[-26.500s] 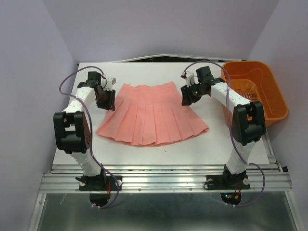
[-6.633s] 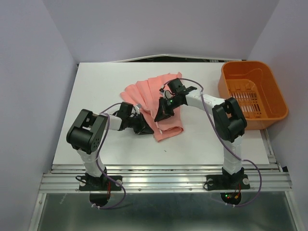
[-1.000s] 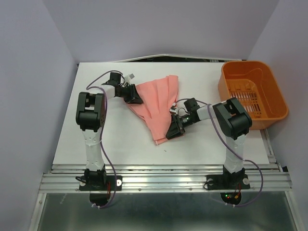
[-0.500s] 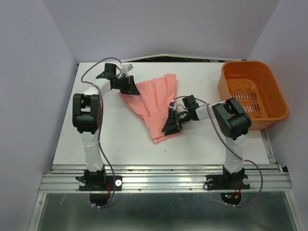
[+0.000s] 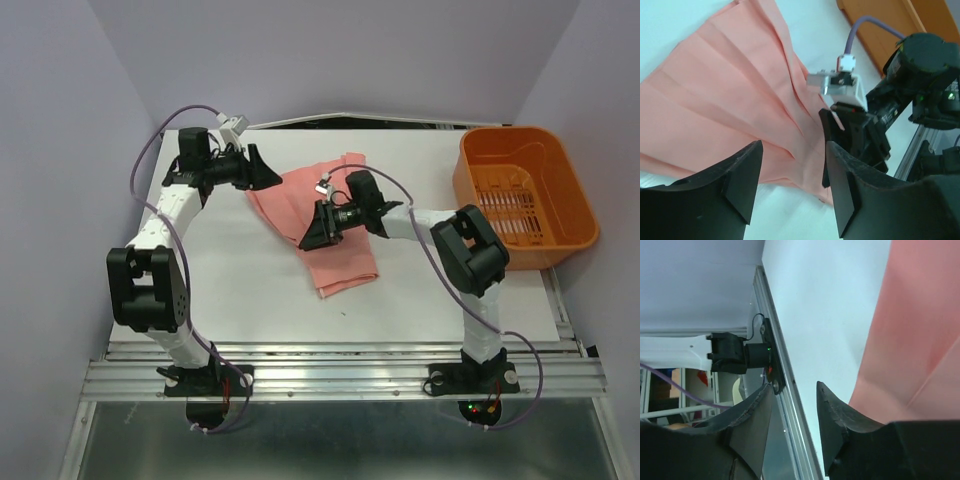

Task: Fold and stack the skirts
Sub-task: Fold the skirt, then neatly place the folded skirt to the corner

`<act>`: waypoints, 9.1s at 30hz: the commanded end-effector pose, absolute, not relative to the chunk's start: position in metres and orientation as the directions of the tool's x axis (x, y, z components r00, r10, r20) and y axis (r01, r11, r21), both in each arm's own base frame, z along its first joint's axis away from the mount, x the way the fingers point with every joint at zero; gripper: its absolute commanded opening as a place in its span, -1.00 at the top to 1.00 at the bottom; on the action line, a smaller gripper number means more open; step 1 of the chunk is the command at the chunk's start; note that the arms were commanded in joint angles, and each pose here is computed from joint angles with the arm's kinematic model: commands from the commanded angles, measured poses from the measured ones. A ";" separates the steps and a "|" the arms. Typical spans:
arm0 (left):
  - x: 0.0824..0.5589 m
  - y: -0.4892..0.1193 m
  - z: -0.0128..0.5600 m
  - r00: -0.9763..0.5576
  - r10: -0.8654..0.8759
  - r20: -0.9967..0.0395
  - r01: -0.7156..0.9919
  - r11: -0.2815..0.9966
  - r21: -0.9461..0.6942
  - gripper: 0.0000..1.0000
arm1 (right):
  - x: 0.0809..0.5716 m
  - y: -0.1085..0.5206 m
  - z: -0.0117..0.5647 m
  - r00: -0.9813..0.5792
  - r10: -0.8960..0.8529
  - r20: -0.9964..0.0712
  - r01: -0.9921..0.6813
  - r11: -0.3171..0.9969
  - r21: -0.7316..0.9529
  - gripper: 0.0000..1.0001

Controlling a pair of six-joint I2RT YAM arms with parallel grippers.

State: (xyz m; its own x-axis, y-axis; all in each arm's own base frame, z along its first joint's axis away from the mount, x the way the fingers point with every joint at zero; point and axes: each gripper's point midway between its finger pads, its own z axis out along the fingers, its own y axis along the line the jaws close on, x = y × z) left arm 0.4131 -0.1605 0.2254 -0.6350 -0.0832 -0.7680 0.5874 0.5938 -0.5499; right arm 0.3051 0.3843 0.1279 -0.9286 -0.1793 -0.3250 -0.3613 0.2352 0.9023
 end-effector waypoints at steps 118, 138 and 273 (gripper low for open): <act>0.287 -0.276 0.152 0.074 0.910 -0.407 0.997 -0.083 -0.004 0.97 | 0.373 0.375 0.025 -0.791 -0.383 -0.477 -0.604 0.363 0.709 0.18; 0.400 -0.277 0.159 0.118 0.894 -0.433 0.963 0.002 0.268 0.10 | 0.370 0.386 0.026 -0.807 -0.380 -0.452 -0.573 0.322 0.754 0.16; 0.308 0.112 0.025 -0.960 0.267 -0.078 0.271 0.962 -0.038 -0.39 | 0.393 0.095 0.153 -0.821 -0.107 -0.561 -0.263 0.943 0.205 -1.00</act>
